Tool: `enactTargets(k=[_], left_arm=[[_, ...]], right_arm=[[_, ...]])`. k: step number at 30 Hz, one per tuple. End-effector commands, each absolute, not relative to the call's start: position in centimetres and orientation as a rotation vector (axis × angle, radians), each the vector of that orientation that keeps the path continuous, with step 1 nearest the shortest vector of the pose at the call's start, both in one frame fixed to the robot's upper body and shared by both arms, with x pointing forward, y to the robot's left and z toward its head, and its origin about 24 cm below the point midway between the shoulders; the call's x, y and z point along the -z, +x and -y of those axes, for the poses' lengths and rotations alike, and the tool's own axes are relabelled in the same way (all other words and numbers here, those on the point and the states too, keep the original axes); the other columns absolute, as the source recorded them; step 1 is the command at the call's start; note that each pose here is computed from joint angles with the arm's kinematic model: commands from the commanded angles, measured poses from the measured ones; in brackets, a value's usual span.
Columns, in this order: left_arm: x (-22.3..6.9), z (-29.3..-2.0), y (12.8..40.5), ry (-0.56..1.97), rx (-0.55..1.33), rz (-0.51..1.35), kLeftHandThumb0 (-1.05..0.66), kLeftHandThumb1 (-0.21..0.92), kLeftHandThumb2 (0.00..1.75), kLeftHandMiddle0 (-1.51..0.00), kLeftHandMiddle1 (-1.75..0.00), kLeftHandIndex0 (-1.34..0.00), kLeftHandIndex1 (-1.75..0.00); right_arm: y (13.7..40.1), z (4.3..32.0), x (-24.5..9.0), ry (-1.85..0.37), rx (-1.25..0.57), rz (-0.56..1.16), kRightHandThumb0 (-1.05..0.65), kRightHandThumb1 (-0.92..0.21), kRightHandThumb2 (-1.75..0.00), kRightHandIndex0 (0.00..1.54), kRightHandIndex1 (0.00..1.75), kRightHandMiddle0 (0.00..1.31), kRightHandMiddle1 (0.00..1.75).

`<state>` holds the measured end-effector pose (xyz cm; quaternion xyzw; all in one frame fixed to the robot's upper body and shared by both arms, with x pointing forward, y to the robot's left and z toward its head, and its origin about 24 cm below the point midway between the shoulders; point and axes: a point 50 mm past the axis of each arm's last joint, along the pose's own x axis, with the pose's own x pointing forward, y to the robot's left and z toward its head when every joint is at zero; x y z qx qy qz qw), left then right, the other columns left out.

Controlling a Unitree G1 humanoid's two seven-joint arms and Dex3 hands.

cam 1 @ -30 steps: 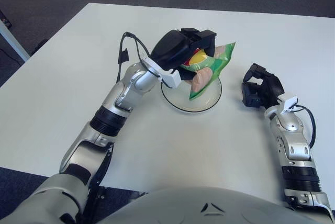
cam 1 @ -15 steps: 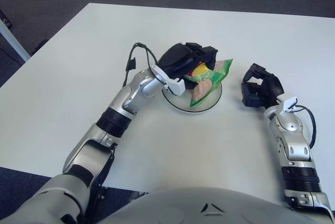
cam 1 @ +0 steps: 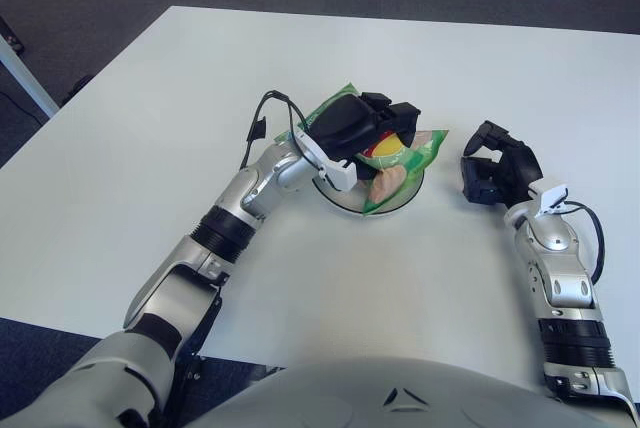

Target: Put the snack into the plate.

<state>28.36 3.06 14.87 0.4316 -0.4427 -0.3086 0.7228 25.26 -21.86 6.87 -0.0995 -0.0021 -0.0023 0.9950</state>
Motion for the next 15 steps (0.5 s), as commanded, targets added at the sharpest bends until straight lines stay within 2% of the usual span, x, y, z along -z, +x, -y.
enactTargets(k=[1,3,5,13,14,15], left_arm=[[-14.19,-3.36,28.67,1.067,0.718,0.964,0.0,0.02,1.65,-0.84,-1.72,-0.6,-1.75],[-14.19,-3.44,28.71,1.121,0.737,0.969,-0.01,0.04,1.6,-0.83,-1.73,-0.62,-1.66],[-14.18,-3.5,28.73,1.159,0.753,0.973,-0.01,0.16,1.49,-0.67,-1.74,-0.58,-1.71],[-14.41,-4.1,28.28,1.248,0.843,0.993,-0.01,0.45,1.16,-0.41,-1.75,-0.38,-1.74],[-14.53,-4.23,28.17,1.247,0.858,0.992,0.15,0.45,1.16,-0.44,-1.75,-0.25,-1.62],[-14.59,-4.31,28.09,1.239,0.873,0.985,0.2,0.44,1.16,-0.45,-1.75,-0.2,-1.57]], right_arm=[[23.56,22.32,-2.96,-0.201,0.009,-0.208,-0.45,-0.4,-1.21,1.25,1.75,0.55,1.75],[23.55,22.33,-2.95,-0.199,0.01,-0.209,-0.45,-0.4,-1.2,1.25,1.75,0.54,1.75],[23.55,22.33,-2.94,-0.198,0.011,-0.21,-0.45,-0.41,-1.2,1.25,1.75,0.54,1.75],[23.53,22.32,-2.92,-0.213,0.018,-0.21,-0.45,-0.42,-1.19,1.24,1.75,0.53,1.75],[23.54,22.31,-2.94,-0.215,0.019,-0.21,-0.45,-0.42,-1.18,1.23,1.75,0.53,1.75],[23.54,22.31,-2.96,-0.216,0.02,-0.21,-0.45,-0.42,-1.18,1.23,1.75,0.53,1.75]])
